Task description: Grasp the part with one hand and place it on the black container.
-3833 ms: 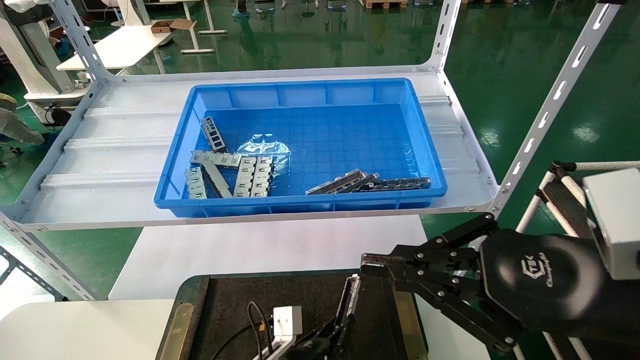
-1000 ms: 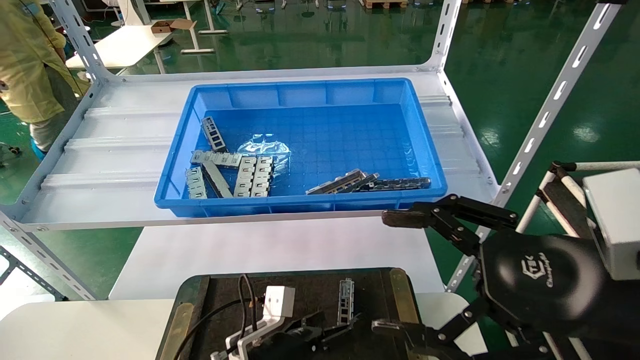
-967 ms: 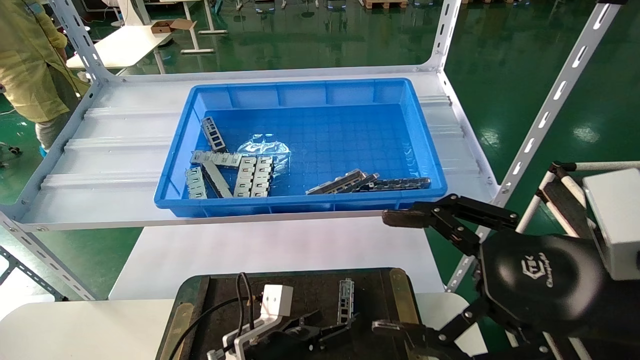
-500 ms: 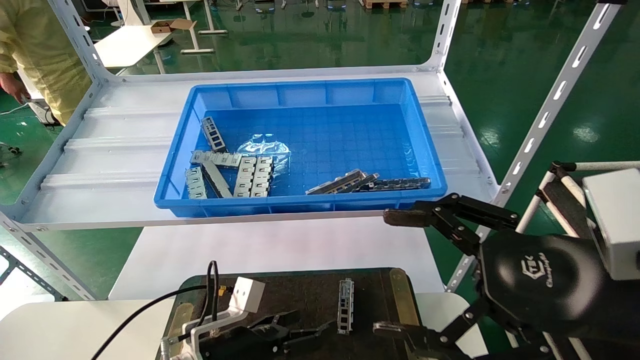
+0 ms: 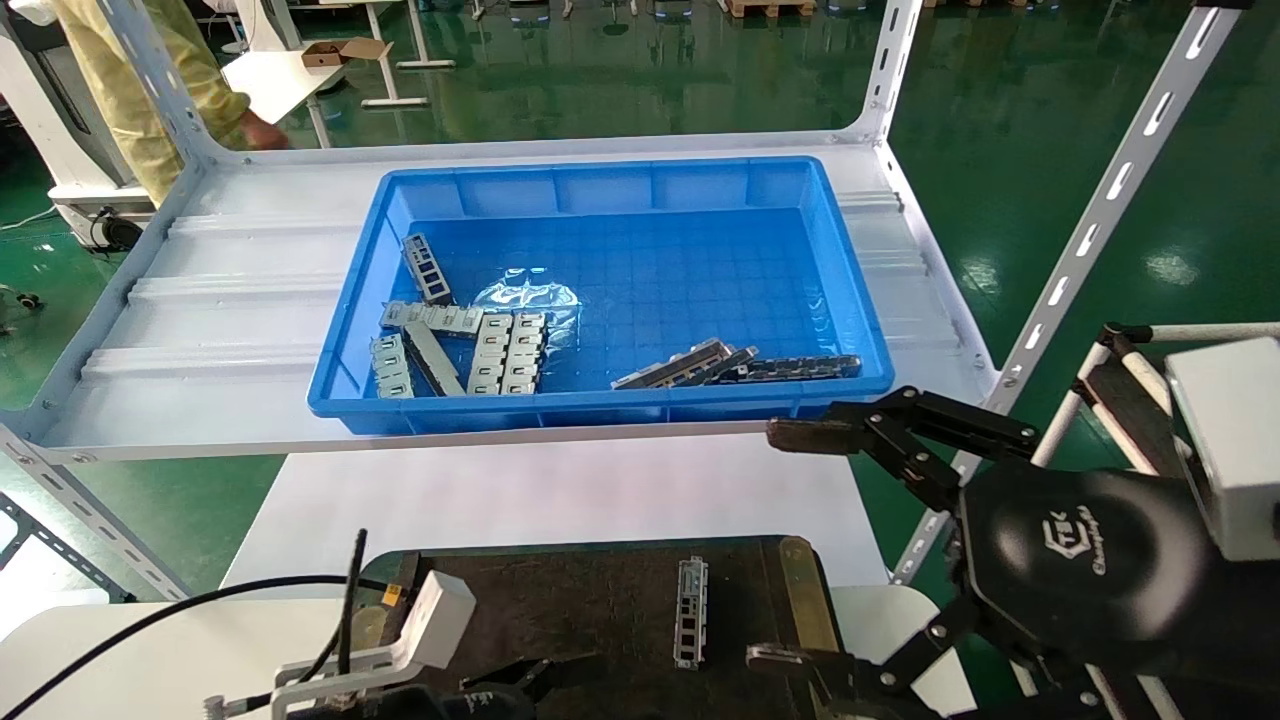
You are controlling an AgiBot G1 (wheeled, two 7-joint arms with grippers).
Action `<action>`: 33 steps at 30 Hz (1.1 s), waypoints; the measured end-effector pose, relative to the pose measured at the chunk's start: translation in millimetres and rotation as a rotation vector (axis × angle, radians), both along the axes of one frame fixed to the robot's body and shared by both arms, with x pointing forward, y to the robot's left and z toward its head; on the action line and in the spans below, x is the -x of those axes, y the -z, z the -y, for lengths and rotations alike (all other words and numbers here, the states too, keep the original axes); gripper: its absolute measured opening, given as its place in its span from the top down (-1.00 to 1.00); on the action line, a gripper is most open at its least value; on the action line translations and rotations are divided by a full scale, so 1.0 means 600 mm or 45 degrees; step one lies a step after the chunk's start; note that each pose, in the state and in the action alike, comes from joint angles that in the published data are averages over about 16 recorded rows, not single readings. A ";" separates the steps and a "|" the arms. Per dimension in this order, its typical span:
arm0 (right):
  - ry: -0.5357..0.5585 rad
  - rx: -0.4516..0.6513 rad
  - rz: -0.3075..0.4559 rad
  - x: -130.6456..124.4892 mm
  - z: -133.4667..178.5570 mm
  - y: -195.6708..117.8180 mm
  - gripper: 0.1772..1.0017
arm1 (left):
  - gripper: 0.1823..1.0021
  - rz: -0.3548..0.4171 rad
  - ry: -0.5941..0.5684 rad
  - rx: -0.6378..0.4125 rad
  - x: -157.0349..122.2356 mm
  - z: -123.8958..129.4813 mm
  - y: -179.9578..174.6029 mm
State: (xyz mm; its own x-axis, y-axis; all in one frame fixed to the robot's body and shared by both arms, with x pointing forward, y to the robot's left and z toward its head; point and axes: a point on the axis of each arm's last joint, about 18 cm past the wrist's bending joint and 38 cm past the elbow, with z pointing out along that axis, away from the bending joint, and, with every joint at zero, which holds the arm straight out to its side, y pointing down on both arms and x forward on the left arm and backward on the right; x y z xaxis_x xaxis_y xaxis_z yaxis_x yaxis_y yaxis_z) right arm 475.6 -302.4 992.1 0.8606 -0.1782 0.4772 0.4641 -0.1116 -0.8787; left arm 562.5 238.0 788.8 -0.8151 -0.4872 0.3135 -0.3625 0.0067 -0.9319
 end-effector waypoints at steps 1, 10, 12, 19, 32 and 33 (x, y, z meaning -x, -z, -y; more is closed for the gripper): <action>0.000 0.000 0.000 0.000 0.000 0.000 -1.00 | -1.00 0.009 0.021 0.006 0.004 -0.005 -0.004; 0.000 0.000 0.000 0.000 0.000 0.000 -1.00 | -1.00 0.058 0.138 0.027 0.029 -0.041 -0.026; 0.000 0.000 0.000 0.000 0.000 0.000 -1.00 | -1.00 0.062 0.151 0.024 0.031 -0.043 -0.029; 0.000 0.000 0.000 0.000 0.000 0.000 -1.00 | -1.00 0.075 0.177 0.019 0.030 -0.040 -0.036; 0.000 0.000 0.000 0.000 0.000 0.000 -1.00 | -1.00 0.097 0.243 -0.010 0.026 -0.023 -0.063; 0.000 0.000 0.000 0.000 0.000 0.000 -1.00 | -1.00 0.099 0.249 -0.012 0.026 -0.023 -0.067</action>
